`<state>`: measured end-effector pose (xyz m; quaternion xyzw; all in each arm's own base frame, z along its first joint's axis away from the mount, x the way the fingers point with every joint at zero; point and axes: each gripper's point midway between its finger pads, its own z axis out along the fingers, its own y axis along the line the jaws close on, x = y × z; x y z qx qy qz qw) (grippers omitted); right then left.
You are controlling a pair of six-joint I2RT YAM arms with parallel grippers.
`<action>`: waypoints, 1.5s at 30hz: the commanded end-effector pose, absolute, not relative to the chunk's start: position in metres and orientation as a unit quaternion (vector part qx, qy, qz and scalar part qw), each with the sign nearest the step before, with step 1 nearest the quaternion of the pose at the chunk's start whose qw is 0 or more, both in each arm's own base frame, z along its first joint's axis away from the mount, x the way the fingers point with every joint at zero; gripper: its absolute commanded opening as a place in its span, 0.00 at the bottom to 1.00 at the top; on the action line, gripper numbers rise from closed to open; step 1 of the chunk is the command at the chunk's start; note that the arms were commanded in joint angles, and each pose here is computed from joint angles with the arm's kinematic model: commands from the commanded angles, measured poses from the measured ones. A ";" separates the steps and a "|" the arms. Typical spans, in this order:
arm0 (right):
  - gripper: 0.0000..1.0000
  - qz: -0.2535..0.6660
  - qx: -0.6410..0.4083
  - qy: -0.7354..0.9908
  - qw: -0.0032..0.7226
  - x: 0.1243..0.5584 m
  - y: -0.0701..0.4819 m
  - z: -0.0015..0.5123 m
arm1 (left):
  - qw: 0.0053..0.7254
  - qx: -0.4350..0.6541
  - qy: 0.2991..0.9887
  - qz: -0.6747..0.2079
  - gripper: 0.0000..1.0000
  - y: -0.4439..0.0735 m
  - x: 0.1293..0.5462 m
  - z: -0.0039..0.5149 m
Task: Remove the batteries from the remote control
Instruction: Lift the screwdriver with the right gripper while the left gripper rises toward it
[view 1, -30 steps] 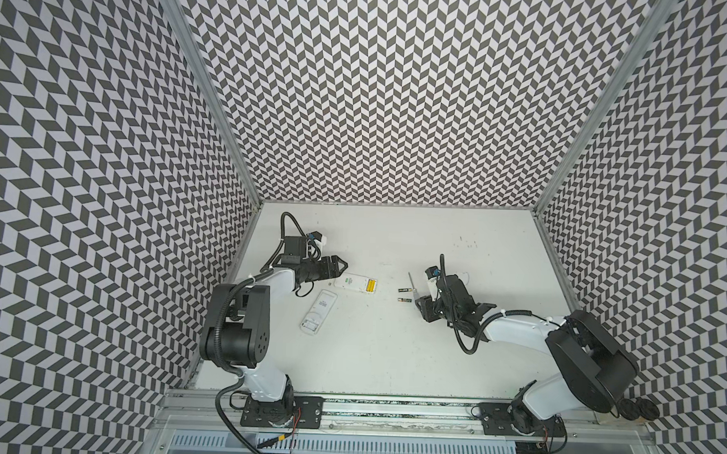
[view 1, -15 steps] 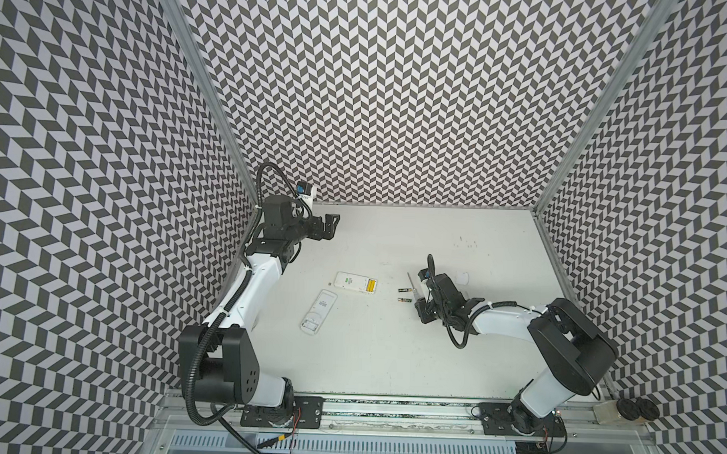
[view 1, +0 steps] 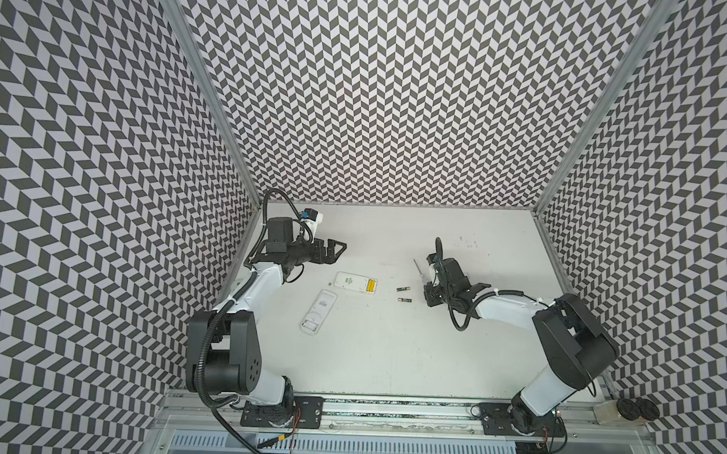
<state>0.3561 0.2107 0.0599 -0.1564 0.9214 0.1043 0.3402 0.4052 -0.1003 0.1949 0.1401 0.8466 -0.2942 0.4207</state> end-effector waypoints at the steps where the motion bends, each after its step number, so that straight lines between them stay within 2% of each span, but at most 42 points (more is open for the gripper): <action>1: 0.05 0.153 -0.183 0.880 0.411 0.363 0.226 0.115 | 0.442 0.228 0.825 -0.270 1.00 -0.112 0.383 0.228; 5: 0.06 0.213 -0.240 0.841 0.436 0.339 0.241 0.131 | 0.450 0.367 0.770 -0.263 1.00 -0.146 0.357 0.235; 9: 0.06 0.259 -0.303 0.808 0.434 0.312 0.257 0.146 | 0.408 0.527 0.687 -0.289 1.00 -0.181 0.326 0.226; 12: 0.07 0.268 -0.347 0.780 0.447 0.298 0.260 0.155 | 0.389 0.594 0.646 -0.280 1.00 -0.188 0.327 0.232; 14: 0.07 0.260 -0.358 0.771 0.458 0.296 0.258 0.156 | 0.394 0.600 0.641 -0.271 1.00 -0.188 0.338 0.247; 16: 0.07 0.254 -0.365 0.768 0.462 0.295 0.257 0.155 | 0.405 0.631 0.615 -0.241 1.00 -0.191 0.334 0.256; 19: 0.07 0.261 -0.358 0.766 0.466 0.293 0.256 0.154 | 0.412 0.632 0.620 -0.215 1.00 -0.204 0.328 0.254; 24: 0.07 0.263 -0.370 0.749 0.482 0.282 0.252 0.157 | 0.418 0.689 0.556 -0.205 1.00 -0.254 0.272 0.235; 26: 0.09 0.264 -0.375 0.745 0.485 0.280 0.252 0.158 | 0.420 0.690 0.547 -0.220 1.00 -0.258 0.263 0.233; 28: 0.09 0.275 -0.398 0.730 0.483 0.274 0.258 0.155 | 0.423 0.674 0.562 -0.227 1.00 -0.255 0.265 0.236; 31: 0.09 0.293 -0.434 0.707 0.475 0.265 0.266 0.152 | 0.415 0.699 0.541 -0.213 1.00 -0.250 0.255 0.233; 36: 0.09 0.321 -0.485 0.689 0.432 0.252 0.279 0.144 | 0.461 0.665 0.563 -0.168 1.00 -0.230 0.274 0.239; 39: 0.07 0.362 -0.517 0.659 0.409 0.238 0.288 0.152 | 0.462 0.669 0.567 -0.131 1.00 -0.214 0.269 0.230; 43: 0.06 0.438 -0.505 0.632 0.391 0.235 0.292 0.168 | 0.444 0.692 0.563 -0.087 1.00 -0.199 0.260 0.209; 45: 0.03 0.466 -0.499 0.624 0.380 0.235 0.292 0.171 | 0.447 0.692 0.561 -0.082 1.00 -0.198 0.259 0.211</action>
